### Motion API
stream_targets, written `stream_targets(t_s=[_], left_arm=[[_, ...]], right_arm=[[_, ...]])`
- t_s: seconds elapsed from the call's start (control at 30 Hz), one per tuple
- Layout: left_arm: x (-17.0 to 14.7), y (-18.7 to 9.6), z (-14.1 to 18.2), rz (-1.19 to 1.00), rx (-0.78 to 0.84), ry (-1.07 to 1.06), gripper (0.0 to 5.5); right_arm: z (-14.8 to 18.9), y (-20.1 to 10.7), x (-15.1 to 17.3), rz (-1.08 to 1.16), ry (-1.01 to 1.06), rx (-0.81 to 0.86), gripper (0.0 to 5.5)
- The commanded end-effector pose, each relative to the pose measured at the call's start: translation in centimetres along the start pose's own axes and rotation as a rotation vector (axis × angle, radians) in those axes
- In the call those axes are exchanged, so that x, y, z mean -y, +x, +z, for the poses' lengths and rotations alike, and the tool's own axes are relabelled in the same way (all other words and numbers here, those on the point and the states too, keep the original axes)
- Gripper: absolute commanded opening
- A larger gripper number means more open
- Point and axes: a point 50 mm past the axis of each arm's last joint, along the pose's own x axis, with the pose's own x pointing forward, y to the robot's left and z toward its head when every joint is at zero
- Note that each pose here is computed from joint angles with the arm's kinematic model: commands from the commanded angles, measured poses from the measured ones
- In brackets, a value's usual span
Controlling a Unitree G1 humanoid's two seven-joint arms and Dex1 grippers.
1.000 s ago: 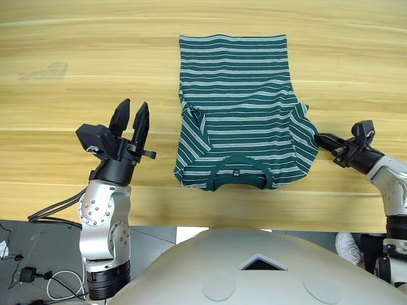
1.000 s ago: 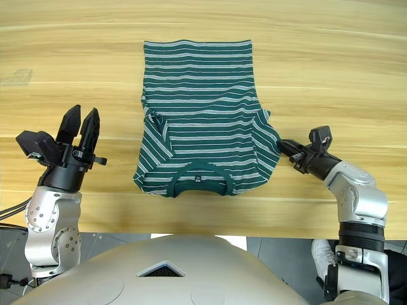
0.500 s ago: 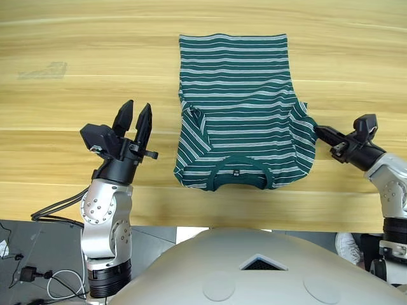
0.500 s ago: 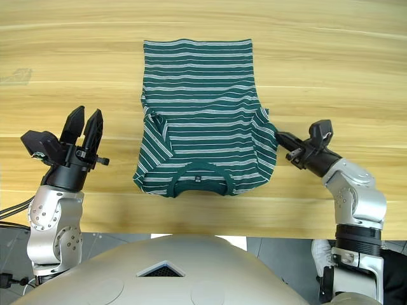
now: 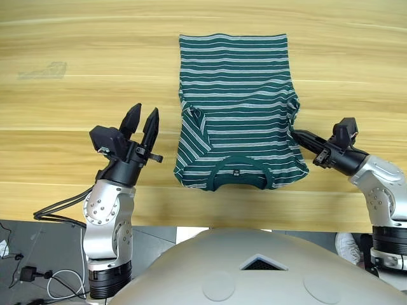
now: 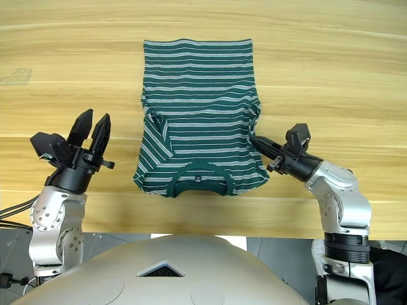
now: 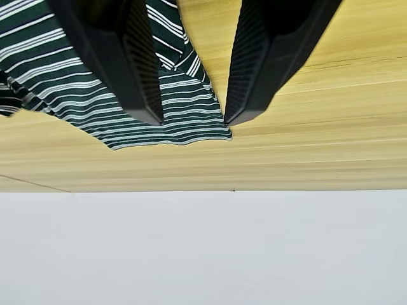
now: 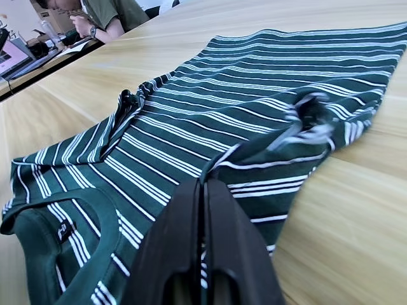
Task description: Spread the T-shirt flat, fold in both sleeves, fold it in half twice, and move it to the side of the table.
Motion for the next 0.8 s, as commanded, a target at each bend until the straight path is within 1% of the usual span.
stream_targets(t_s=[0.03, 0.1, 0.2, 0.33, 0.43, 0.5, 0.53, 0.57, 0.6, 0.67, 0.73, 0.8], left_arm=[[0.1, -0.1, -0.3, -0.017, -0.017, 0.009, 1.80], [0.2, 0.0, -0.3, -0.021, -0.017, 0.009, 1.80], [0.3, 0.0, -0.2, -0.040, -0.018, 0.029, 1.80], [0.8, -0.1, -0.3, -0.072, -0.031, 0.048, 1.80], [1.1, -0.2, -0.5, -0.079, -0.042, 0.052, 1.80], [1.0, -0.1, -0.6, -0.074, -0.046, 0.054, 1.80], [0.8, -0.1, -0.5, -0.056, -0.034, 0.058, 1.80], [0.4, 0.0, -0.2, -0.030, -0.016, 0.057, 1.80], [0.0, 0.1, 0.1, 0.000, 0.009, 0.067, 1.80], [-0.7, 0.2, 0.8, 0.047, 0.052, 0.075, 1.80], [-0.9, 0.3, 1.1, 0.062, 0.068, 0.074, 1.80], [-1.0, 0.3, 1.0, 0.064, 0.063, 0.075, 1.80]], right_arm=[[0.6, 0.7, -0.7, 0.029, -0.026, 0.019, 0.02], [0.5, 0.8, -0.8, 0.038, -0.023, 0.016, 0.02], [-0.2, 1.3, -1.2, 0.042, -0.022, -0.031, 0.02], [-1.1, 2.7, -1.7, -0.046, -0.084, -0.088, 0.02], [-1.3, 3.4, -2.2, -0.069, -0.103, -0.078, 0.02], [-1.3, 3.3, -2.7, -0.005, -0.041, -0.055, 0.02], [-1.0, 2.9, -3.1, 0.066, 0.025, -0.028, 0.26], [-0.6, 2.5, -3.7, 0.141, 0.078, 0.001, 0.34], [-0.2, 2.0, -4.3, 0.232, 0.123, 0.034, 0.57], [0.4, 1.0, -5.7, 0.378, 0.164, 0.069, 0.87], [0.6, 0.3, -6.8, 0.489, 0.198, 0.076, 1.31], [0.5, -0.2, -7.6, 0.557, 0.209, 0.065, 1.35]])
